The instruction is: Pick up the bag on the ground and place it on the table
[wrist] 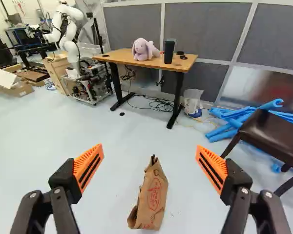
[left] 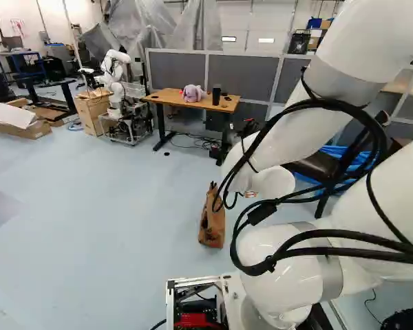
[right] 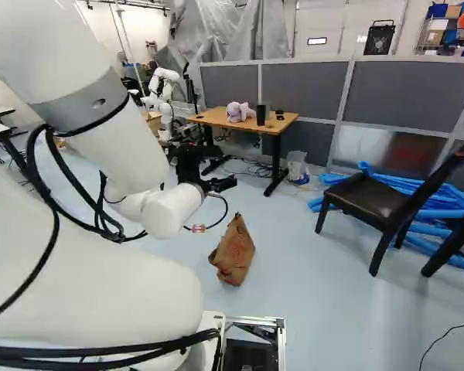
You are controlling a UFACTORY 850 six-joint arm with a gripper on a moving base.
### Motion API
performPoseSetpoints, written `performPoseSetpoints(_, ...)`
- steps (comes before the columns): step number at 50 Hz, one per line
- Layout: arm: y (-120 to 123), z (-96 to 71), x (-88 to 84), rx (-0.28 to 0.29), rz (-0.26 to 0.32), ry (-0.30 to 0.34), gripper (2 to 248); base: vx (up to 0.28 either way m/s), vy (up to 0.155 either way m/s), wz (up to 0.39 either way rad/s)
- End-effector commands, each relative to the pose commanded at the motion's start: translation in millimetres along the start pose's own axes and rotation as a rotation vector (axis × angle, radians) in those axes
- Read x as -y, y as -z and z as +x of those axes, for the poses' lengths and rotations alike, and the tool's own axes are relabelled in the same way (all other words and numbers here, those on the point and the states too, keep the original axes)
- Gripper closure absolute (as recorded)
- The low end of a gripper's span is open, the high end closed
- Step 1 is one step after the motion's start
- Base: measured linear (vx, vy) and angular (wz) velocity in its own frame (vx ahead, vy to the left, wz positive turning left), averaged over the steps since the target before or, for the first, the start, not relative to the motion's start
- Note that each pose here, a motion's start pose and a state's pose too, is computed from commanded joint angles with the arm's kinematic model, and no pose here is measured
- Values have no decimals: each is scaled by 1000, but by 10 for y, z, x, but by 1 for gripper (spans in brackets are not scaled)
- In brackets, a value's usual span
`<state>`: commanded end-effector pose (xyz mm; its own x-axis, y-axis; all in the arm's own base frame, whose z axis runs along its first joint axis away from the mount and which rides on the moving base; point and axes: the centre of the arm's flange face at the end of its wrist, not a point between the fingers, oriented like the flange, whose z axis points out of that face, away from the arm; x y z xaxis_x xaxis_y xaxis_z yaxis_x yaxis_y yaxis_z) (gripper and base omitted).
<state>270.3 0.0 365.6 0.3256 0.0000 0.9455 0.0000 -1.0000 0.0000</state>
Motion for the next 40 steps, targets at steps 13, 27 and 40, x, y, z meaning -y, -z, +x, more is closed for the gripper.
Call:
performPoseSetpoints(13,-25,13,6,1,2,1,3,125,47,-10)
performPoseSetpoints(27,-104,53,8,5,3,1,3,-7,1,3)
performPoseSetpoints(40,-334,152,14,25,0,-3,3,0,0,0)
